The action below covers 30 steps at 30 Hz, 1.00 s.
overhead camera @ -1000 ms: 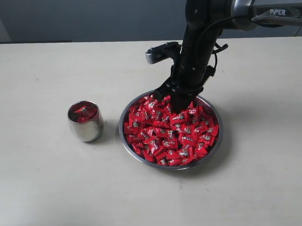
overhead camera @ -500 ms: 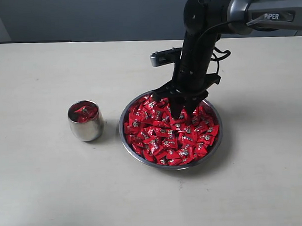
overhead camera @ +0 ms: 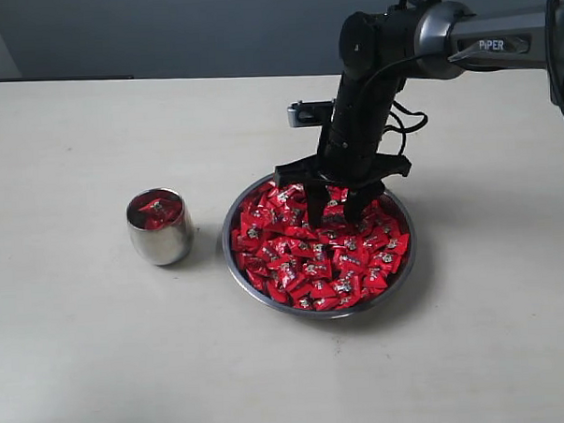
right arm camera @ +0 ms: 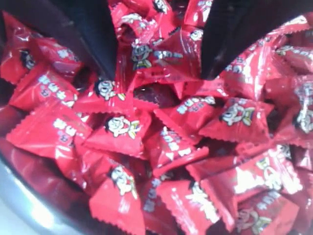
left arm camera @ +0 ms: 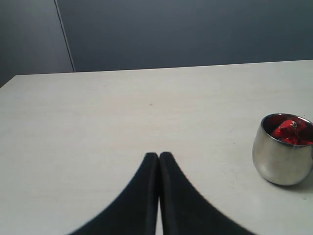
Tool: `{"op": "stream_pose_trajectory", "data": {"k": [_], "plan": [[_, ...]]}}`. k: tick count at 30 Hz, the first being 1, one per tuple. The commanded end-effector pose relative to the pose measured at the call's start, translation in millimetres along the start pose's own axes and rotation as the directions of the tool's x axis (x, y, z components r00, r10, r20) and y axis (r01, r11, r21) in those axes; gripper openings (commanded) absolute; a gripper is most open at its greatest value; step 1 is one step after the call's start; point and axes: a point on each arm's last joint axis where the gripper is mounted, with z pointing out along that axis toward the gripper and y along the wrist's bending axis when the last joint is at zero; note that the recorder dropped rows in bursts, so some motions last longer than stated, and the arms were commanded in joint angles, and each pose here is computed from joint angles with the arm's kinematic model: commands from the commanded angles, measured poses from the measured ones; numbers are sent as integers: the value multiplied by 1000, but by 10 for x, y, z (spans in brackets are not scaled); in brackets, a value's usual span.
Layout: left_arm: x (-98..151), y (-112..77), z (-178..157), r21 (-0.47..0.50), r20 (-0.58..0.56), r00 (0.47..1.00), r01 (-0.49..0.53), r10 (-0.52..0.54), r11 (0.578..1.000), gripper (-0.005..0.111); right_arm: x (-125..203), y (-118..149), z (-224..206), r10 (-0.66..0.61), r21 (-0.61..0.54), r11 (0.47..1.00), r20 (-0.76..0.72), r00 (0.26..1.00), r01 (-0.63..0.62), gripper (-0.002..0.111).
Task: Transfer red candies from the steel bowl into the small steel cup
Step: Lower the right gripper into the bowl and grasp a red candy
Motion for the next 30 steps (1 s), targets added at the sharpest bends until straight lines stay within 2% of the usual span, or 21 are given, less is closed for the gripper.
{"op": "stream_pose_trajectory", "data": {"k": [1, 15, 21, 26, 30], "plan": [[9, -1, 0, 0, 3, 1000, 5, -5, 1000, 0, -33, -19, 46, 6, 10, 1000, 11, 1000, -7, 51], [9, -1, 0, 0, 3, 1000, 5, -5, 1000, 0, -58, -22, 104, 15, 4, 1000, 12, 1000, -15, 51], [9, -1, 0, 0, 3, 1000, 5, -5, 1000, 0, -63, -23, 104, 14, 5, 1000, 17, 1000, -14, 39], [9, -1, 0, 0, 3, 1000, 5, -5, 1000, 0, -57, -25, 104, 5, 7, 1000, 11, 1000, -5, 50], [9, -1, 0, 0, 3, 1000, 5, -5, 1000, 0, -56, -7, 105, 11, -7, 1000, 11, 1000, -11, 52]]}}
